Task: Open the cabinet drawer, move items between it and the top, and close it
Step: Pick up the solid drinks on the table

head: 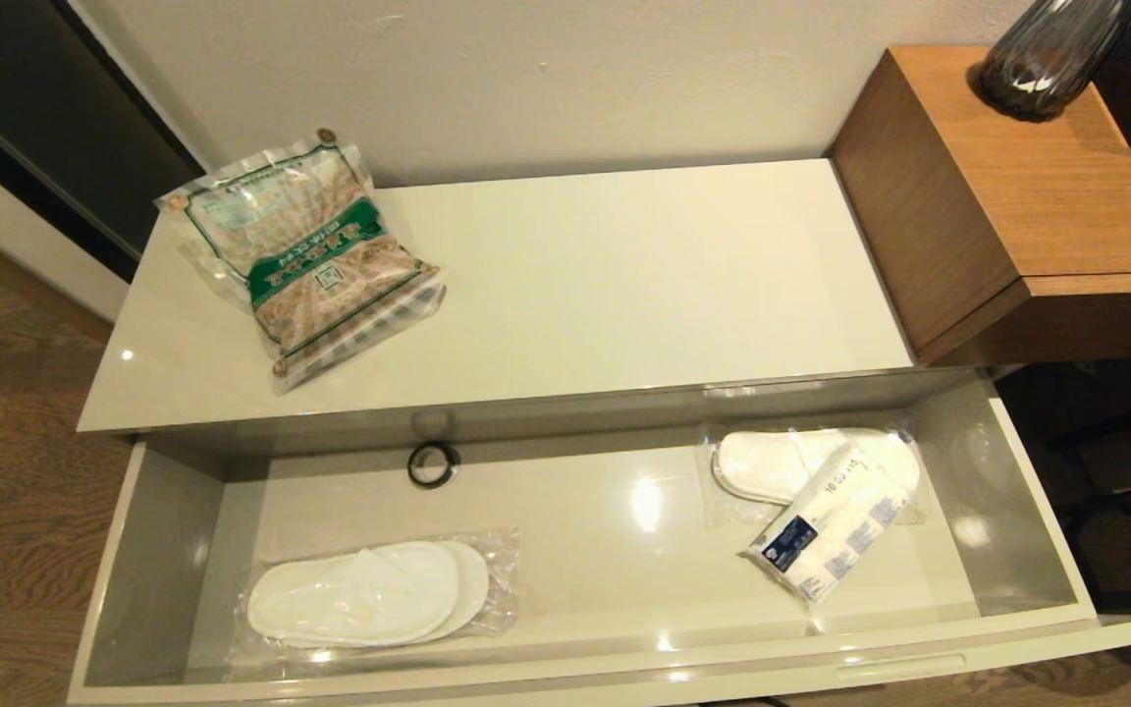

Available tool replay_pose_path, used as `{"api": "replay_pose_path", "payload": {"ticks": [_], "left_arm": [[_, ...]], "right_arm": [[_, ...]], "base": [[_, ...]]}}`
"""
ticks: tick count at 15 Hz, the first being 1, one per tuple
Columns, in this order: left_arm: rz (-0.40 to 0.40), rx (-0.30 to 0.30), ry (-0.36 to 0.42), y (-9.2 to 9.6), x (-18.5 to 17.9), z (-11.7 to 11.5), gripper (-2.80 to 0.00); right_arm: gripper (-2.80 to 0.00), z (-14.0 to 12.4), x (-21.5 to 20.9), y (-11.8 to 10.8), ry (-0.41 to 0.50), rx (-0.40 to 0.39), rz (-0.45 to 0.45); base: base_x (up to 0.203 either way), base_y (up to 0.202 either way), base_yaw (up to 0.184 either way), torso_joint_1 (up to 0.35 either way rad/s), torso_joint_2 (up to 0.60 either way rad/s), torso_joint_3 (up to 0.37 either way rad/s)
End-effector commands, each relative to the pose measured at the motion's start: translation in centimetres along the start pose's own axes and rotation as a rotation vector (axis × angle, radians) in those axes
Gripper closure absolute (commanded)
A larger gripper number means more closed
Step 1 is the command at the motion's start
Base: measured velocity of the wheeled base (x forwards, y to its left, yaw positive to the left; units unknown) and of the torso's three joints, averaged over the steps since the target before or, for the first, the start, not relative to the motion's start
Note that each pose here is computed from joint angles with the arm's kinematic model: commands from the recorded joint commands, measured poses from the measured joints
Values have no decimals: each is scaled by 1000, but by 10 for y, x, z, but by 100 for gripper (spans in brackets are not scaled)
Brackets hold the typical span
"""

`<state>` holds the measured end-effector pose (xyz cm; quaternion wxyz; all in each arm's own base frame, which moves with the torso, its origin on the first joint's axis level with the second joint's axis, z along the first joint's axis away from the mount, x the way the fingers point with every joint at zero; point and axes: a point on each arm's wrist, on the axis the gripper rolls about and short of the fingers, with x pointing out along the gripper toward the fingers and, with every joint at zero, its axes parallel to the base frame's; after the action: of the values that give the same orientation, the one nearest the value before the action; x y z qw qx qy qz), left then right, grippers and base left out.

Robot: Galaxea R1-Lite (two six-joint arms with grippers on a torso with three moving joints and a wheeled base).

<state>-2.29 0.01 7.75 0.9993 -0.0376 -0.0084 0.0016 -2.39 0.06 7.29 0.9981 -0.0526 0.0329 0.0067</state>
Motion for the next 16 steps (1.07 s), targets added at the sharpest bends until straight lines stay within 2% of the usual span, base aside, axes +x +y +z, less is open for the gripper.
{"api": "replay_pose_path", "payload": {"ticks": [1,4,16], "left_arm": [[1,0,0,0,0,0,0],[1,0,0,0,0,0,0],[2,10,2,0,0,0,0]], "right_arm": [[0,0,1,0,-34,0,-6],[0,-1,1,0,-33,52,-13],[0,-1,1,0,-33,52,-13]], "base": [[0,0,0,0,0,0],[0,0,0,0,0,0],[0,0,0,0,0,0]]}}
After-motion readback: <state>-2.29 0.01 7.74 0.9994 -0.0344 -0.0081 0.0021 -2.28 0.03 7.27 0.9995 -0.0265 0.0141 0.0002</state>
